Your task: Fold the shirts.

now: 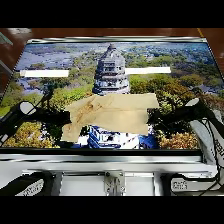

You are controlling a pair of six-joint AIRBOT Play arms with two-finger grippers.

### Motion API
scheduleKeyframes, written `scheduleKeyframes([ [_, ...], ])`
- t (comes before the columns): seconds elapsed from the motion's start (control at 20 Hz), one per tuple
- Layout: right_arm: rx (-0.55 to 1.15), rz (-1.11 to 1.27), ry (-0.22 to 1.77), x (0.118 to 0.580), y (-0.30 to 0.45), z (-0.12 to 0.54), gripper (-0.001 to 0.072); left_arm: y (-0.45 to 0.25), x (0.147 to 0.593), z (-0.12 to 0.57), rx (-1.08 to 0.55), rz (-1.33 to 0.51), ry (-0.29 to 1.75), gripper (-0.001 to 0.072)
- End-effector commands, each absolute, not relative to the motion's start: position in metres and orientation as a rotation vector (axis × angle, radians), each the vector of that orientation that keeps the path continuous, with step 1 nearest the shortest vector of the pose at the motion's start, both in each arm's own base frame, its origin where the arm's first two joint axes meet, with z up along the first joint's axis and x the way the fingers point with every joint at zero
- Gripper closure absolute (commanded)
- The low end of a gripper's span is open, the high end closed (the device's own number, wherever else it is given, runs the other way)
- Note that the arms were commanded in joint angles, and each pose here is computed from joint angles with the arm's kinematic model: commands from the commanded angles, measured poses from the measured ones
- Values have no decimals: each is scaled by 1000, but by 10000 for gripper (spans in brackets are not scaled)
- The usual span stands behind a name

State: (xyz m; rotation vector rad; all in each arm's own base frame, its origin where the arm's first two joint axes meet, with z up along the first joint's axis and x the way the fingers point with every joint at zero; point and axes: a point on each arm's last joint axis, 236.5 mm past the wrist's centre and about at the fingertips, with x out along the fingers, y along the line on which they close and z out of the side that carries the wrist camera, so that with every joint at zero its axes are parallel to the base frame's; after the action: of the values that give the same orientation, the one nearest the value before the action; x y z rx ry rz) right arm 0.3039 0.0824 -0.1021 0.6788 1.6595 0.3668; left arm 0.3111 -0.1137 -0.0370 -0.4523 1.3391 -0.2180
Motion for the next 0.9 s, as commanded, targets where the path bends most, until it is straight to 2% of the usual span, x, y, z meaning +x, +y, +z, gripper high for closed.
scheduleKeyframes([
  [0.0, 659, 382, 1741, 293, 109, -124, 46, -103, 313, -4, -416, -227, 1239, 662],
  [0.15, 637, 380, 1788, 285, 125, -135, 48, -103, 319, 23, -392, -252, 1158, 662],
  [0.2, 633, 377, 1791, 285, 129, -138, 102, -103, 323, 33, -385, -256, 1131, 662],
  [0.25, 625, 378, 1781, 287, 133, -139, 266, -102, 328, 43, -377, -258, 1104, 662],
  [0.3, 642, 385, 1767, 290, 137, -137, 475, -102, 335, 56, -371, -264, 1072, 662],
  [0.35, 678, 404, 1750, 295, 144, -131, 644, -101, 343, 71, -361, -268, 1035, 662],
  [0.45, 683, 507, 1632, 316, 151, -103, 647, -95, 359, 107, -288, -280, 941, 663],
  [0.55, 612, 573, 1422, 355, 146, -45, 647, -83, 375, 163, -224, -272, 816, 663],
  [0.7, 425, 589, 943, 412, 110, 121, 648, -58, 385, 291, -194, -239, 530, 663],
  [0.75, 362, 569, 777, 416, 95, 188, 647, -50, 378, 344, -169, -226, 406, 662],
  [0.85, 220, 479, 452, 394, 66, 321, 647, -35, 346, 441, -131, -193, 170, 662],
])
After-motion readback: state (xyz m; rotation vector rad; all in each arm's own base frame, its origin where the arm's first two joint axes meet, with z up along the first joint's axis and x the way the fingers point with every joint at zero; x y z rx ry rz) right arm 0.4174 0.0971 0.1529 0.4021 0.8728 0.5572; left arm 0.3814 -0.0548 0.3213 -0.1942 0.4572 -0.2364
